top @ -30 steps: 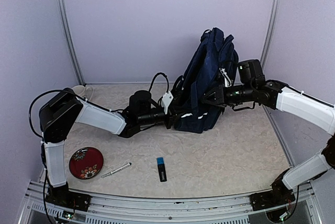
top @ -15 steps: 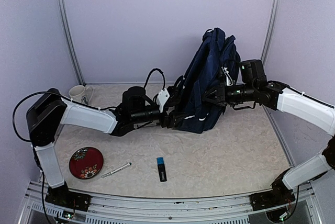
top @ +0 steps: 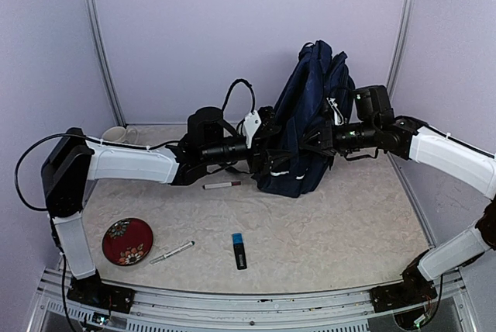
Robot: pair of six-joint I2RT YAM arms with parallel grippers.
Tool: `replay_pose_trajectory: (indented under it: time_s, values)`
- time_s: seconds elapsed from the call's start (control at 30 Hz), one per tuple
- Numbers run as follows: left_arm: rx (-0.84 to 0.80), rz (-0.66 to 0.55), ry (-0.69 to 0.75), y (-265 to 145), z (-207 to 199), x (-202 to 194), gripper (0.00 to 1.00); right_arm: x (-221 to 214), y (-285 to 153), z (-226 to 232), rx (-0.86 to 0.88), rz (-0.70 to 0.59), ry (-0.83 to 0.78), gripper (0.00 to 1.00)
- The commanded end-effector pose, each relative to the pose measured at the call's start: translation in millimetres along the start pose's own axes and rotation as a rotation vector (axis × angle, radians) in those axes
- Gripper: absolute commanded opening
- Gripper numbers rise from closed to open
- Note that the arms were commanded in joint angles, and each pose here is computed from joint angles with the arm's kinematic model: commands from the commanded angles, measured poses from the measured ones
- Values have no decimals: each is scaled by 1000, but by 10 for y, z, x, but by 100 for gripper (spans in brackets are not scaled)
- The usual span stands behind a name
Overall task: Pack the student bag
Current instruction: Hold the student bag at the center of the board.
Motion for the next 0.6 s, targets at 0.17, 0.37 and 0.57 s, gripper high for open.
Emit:
replay_pose_trajectory:
  time_s: [0.17, 0.37, 0.57]
  values:
    - [22, 98, -10, 330, 117, -289, 54, 302, -219, 435, 146, -113, -131, 0]
    - [35, 82, -49, 166, 182, -422, 0, 284, -360, 535, 163, -117, -149, 0]
    - [106, 76, -108, -29, 284, -524, 0, 208, -468, 559, 149, -91, -163, 0]
Point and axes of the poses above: each gripper's point midway between its finger pads, its own y axis out along the fingers, its own z axis along the line the jaws close on, x = y × z, the point moved 8 cm from there along -y, back along the fingers
